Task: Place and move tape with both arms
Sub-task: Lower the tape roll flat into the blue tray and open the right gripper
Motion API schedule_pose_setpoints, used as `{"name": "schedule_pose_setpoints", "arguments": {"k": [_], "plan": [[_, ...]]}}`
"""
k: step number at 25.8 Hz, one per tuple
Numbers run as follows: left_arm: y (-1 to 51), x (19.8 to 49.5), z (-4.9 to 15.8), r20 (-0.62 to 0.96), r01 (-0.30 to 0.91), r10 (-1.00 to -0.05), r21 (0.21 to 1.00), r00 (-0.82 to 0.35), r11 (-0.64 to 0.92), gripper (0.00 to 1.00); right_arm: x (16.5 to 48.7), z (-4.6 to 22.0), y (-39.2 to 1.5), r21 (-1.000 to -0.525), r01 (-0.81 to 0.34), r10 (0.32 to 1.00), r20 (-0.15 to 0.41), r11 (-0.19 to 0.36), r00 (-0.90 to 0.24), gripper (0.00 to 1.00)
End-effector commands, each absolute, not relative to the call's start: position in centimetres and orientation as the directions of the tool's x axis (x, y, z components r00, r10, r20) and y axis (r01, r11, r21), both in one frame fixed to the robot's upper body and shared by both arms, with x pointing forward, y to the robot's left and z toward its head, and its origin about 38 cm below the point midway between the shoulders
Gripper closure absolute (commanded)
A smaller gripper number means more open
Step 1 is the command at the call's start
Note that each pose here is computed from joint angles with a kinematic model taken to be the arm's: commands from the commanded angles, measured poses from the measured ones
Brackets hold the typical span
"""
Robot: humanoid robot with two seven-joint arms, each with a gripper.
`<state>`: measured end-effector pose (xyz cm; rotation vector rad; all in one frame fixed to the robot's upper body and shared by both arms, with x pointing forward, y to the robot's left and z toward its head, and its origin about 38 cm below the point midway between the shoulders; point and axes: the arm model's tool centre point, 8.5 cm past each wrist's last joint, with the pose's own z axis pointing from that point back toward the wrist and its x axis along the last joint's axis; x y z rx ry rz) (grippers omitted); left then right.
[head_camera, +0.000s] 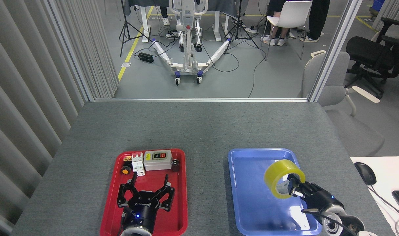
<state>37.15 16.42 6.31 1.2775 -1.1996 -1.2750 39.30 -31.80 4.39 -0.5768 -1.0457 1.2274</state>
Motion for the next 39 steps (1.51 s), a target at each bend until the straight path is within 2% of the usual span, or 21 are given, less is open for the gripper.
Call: {"name": "schedule_pose_setpoints", "arguments": {"k": [1,3,5,8,10,12,15,18,27,33,39], "plan": [[17.6,37.3,5.7,-0.043,-0.005,-0.999,0.999,0.002,-0.043,0.0,40.4,3.2,-32.4,-0.756,-0.606,0.961,0.27,0.248,0.056,0.76],[18.1,37.6,4.9,-0.001,0.021,-1.0,1.0,-0.004,-0.001,0.0,41.1,3.4,-32.3,-0.709,-0.665,0.967,0.242,0.234,0.081,0.76],[20.0,37.9,5.0,0.015,0.015,-1.0,1.0,0.007,0.015,0.0,42.0,3.7,-31.7,-0.686,-0.691,0.971,0.216,0.226,0.103,0.75],[22.7,37.8,5.5,-0.041,-0.06,-0.999,0.997,0.016,-0.042,0.0,43.5,3.5,-30.6,-0.645,-0.735,0.977,0.169,0.21,0.131,0.74],[23.7,37.7,5.8,-0.065,-0.088,-0.998,0.994,0.02,-0.067,0.0,44.4,3.5,-29.9,-0.614,-0.758,0.974,0.171,0.221,0.145,0.74],[24.1,37.6,6.0,-0.067,-0.093,-0.997,0.993,0.027,-0.069,0.0,45.2,3.6,-29.4,-0.582,-0.77,0.964,0.205,0.261,0.171,0.74],[23.5,37.4,6.6,-0.047,-0.109,-0.998,0.993,-0.031,-0.044,0.0,46.2,3.3,-29.3,-0.552,-0.79,0.963,0.181,0.266,0.198,0.74],[23.1,36.8,6.1,-0.031,-0.095,-0.997,0.995,-0.076,-0.024,0.0,47.1,3.5,-29.3,-0.552,-0.793,0.966,0.166,0.259,0.2,0.71],[23.2,36.8,6.0,-0.036,-0.099,-0.997,0.995,-0.074,-0.029,0.0,47.0,3.2,-29.0,-0.553,-0.793,0.966,0.166,0.257,0.198,0.65],[23.2,36.7,5.8,-0.044,-0.098,-0.997,0.995,-0.071,-0.037,0.0,46.9,3.0,-28.2,-0.551,-0.794,0.966,0.175,0.257,0.191,0.55],[23.2,36.6,5.8,-0.045,-0.098,-0.996,0.994,-0.071,-0.038,0.0,46.8,2.7,-27.6,-0.547,-0.797,0.966,0.183,0.255,0.184,0.55]]}}
